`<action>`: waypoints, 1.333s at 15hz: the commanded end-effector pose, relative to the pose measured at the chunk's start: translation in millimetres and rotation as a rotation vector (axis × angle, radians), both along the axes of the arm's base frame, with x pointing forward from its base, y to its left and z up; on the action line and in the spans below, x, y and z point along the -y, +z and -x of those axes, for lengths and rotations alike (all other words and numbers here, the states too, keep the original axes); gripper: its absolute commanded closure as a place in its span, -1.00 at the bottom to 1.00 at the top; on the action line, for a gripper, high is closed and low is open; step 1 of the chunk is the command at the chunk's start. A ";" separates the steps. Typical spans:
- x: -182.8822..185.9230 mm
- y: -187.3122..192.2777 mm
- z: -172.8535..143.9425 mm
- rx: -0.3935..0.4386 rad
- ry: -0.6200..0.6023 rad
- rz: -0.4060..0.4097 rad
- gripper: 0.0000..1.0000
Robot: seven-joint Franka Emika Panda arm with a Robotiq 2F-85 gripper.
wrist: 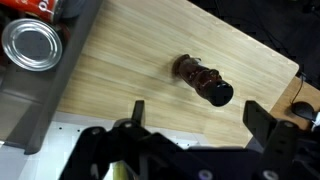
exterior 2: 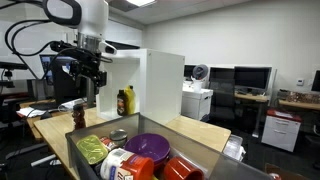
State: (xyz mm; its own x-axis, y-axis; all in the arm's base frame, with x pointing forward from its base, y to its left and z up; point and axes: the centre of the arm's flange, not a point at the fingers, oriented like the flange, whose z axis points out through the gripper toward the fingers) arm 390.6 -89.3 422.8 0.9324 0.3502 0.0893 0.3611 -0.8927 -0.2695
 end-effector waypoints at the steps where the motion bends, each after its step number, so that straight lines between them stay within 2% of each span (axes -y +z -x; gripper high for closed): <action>1: -27.1 -9.3 5.3 0.028 -0.030 0.034 -1.00; 11: -58.5 -36.0 -0.3 -0.013 -0.035 0.160 -1.00; 20: -69.6 -54.8 3.5 -0.041 -0.025 0.180 -1.00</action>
State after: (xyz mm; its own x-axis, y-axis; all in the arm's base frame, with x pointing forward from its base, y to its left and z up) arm 393.8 -27.9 376.5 0.9374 0.3482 -0.0068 0.3443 -0.9294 -0.1332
